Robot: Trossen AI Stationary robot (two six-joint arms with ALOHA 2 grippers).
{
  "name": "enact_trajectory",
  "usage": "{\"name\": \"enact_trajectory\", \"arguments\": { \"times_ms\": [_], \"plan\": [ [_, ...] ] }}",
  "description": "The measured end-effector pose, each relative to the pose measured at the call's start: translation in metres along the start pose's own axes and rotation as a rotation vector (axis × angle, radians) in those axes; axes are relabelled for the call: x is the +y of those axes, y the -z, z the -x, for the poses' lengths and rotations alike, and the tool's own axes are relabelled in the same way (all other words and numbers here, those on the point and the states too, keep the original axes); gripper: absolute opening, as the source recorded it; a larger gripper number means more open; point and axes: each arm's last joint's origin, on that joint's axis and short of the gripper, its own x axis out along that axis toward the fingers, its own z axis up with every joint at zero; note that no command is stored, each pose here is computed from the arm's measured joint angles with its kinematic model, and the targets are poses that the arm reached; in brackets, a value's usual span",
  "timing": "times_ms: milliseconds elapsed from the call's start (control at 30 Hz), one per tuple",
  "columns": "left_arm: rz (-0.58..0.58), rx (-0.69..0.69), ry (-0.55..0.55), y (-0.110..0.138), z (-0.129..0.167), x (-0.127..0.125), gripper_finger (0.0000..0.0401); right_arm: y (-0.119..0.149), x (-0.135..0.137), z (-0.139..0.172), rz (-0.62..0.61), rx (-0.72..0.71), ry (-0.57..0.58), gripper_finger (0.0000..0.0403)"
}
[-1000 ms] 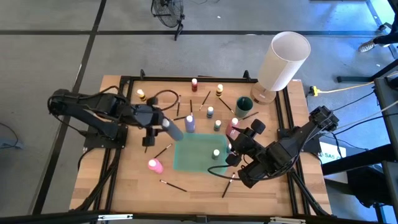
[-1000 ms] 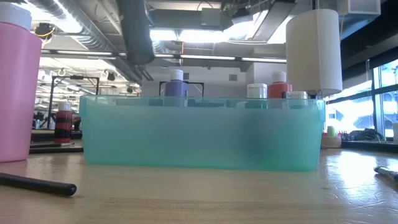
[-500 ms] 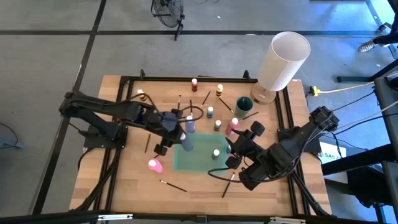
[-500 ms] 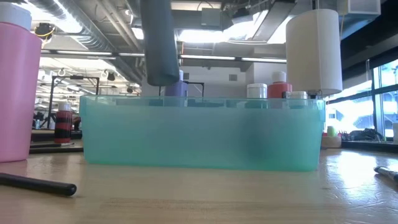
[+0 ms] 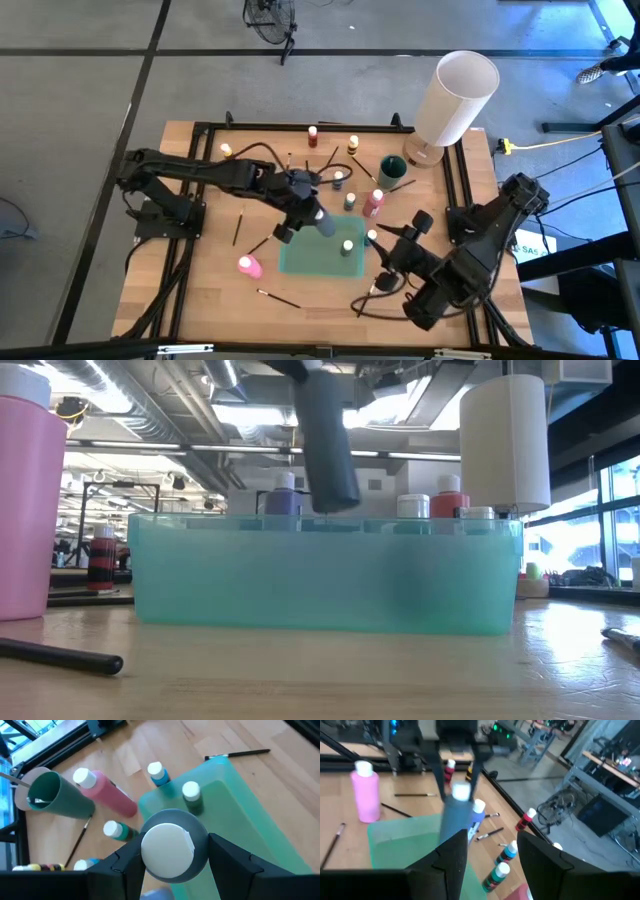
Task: Pick & Place Paint Supplies
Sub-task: Put the big blue paint bottle into the light green bin, then put the black eyeshadow brush into the green cup
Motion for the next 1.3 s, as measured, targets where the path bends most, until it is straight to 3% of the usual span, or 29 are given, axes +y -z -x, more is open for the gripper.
{"name": "enact_trajectory", "arguments": {
  "times_ms": [333, 800, 1300],
  "plan": [
    [-0.026, -0.04, 0.047, 0.003, -0.03, 0.014, 0.0181, 0.006, 0.005, 0.022, -0.013, -0.049, -0.051, 0.0175],
    [-0.013, 0.033, 0.073, 0.014, -0.06, 0.02, 0.0173, 0.008, 0.006, 0.027, -0.002, -0.051, -0.062, 0.0175],
    [-0.014, 0.048, 0.069, 0.015, -0.06, 0.02, 0.0065, 0.008, 0.006, 0.027, 0.0, -0.05, -0.062, 0.0175]
  ]
}}
